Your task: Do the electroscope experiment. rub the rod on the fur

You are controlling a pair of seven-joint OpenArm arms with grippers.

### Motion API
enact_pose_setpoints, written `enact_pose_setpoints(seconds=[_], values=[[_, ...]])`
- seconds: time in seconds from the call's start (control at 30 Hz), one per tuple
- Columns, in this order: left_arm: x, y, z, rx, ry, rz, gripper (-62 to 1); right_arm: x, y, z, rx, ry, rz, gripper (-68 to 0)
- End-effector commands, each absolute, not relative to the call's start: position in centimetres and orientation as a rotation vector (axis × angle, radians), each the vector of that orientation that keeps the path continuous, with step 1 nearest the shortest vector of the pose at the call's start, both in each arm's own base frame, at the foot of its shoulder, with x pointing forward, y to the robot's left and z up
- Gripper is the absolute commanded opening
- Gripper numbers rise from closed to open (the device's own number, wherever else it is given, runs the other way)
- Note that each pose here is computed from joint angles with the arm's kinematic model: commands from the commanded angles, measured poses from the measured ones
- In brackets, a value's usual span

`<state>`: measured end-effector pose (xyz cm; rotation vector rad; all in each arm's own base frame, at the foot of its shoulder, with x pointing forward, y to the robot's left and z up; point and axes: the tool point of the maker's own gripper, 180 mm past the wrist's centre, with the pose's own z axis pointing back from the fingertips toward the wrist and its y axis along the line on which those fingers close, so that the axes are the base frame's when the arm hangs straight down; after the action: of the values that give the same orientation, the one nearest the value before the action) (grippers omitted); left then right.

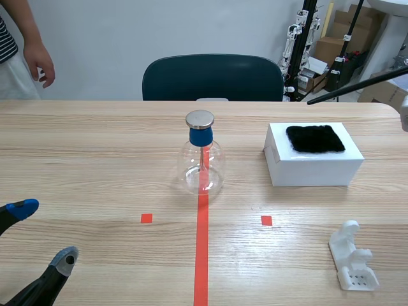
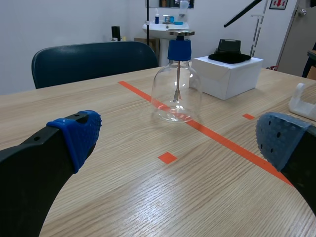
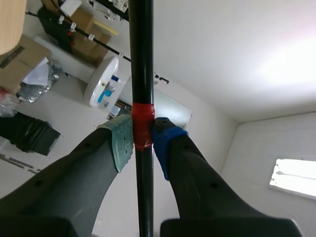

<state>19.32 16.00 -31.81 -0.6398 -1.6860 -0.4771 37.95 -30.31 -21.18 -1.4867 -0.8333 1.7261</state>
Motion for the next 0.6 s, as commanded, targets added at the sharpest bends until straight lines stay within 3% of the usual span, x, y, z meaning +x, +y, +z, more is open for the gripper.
enact_pose_setpoints(seconds=[0.0,0.57], values=[[19.7,16.2,-30.8,-0.643,-1.726,-0.484,1.4,38.7,-31.0,-19.5,-1.560,-0.826,1.706,-62.0],[19.7,16.2,-30.8,-0.643,-1.726,-0.484,1.4,38.6,-33.2,-23.1,-1.524,-0.702,1.743,-62.0]])
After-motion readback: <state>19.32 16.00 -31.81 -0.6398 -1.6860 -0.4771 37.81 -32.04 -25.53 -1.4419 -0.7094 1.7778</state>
